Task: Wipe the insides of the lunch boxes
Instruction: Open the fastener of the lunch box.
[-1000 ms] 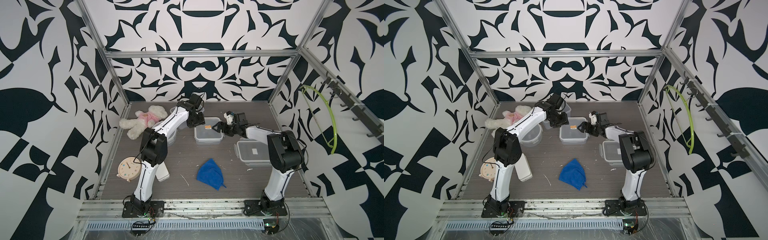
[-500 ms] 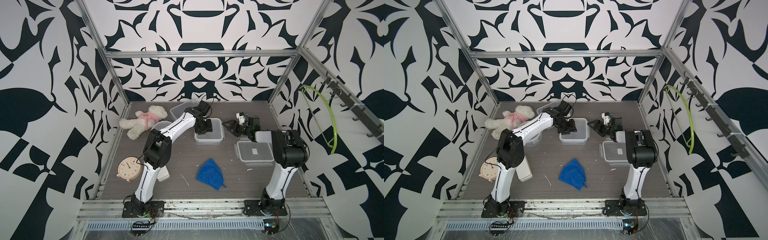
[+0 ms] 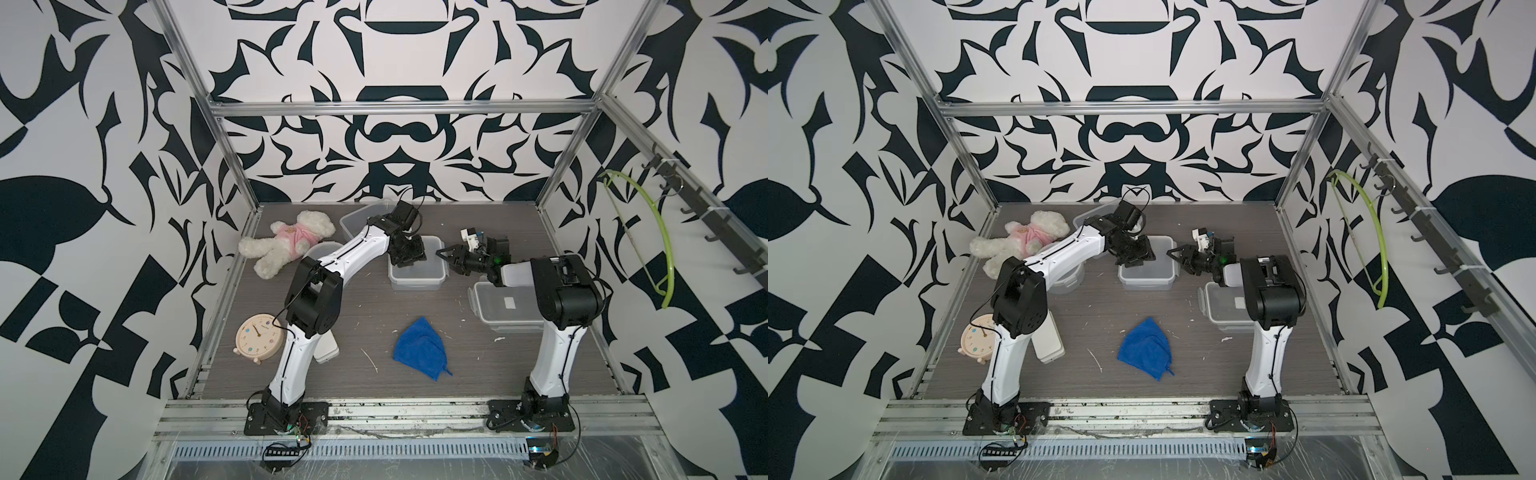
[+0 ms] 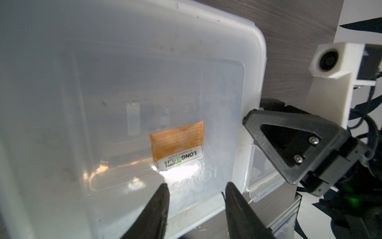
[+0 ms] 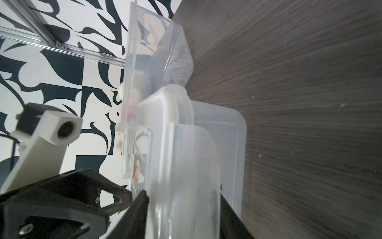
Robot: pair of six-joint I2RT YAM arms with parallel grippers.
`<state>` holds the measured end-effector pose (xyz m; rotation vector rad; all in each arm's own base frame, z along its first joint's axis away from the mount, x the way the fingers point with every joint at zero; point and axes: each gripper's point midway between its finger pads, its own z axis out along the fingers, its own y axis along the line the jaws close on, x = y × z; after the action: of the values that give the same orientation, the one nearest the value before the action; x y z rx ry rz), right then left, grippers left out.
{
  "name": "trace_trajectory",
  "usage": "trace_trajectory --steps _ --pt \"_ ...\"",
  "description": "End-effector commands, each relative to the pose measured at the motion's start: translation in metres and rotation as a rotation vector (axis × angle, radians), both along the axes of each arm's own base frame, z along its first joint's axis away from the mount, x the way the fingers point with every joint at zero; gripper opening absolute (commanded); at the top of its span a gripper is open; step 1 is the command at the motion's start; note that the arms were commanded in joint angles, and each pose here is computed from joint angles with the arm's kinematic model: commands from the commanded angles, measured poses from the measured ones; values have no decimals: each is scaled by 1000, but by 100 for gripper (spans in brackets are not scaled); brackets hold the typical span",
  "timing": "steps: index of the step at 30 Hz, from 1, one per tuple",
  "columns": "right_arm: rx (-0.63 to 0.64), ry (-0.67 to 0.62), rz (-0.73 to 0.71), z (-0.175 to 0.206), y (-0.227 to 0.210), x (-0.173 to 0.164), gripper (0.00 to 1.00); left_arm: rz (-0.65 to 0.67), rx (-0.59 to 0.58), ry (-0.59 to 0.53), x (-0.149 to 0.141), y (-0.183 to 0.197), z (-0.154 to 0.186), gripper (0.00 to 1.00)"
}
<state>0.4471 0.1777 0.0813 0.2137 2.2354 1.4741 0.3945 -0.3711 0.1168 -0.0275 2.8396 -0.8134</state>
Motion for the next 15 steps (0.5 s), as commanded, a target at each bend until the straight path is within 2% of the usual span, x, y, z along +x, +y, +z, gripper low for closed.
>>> trace_trajectory --steps 1,12,15 --pt "-83 -54 -3 18 -2 -4 35 -1 103 120 -17 15 -56 48" --pt "-565 4 -16 13 -18 -16 0 -21 54 130 -14 3 -61 48" --pt "-615 5 -19 20 -21 -11 0 -35 39 112 -11 -3 -49 48"
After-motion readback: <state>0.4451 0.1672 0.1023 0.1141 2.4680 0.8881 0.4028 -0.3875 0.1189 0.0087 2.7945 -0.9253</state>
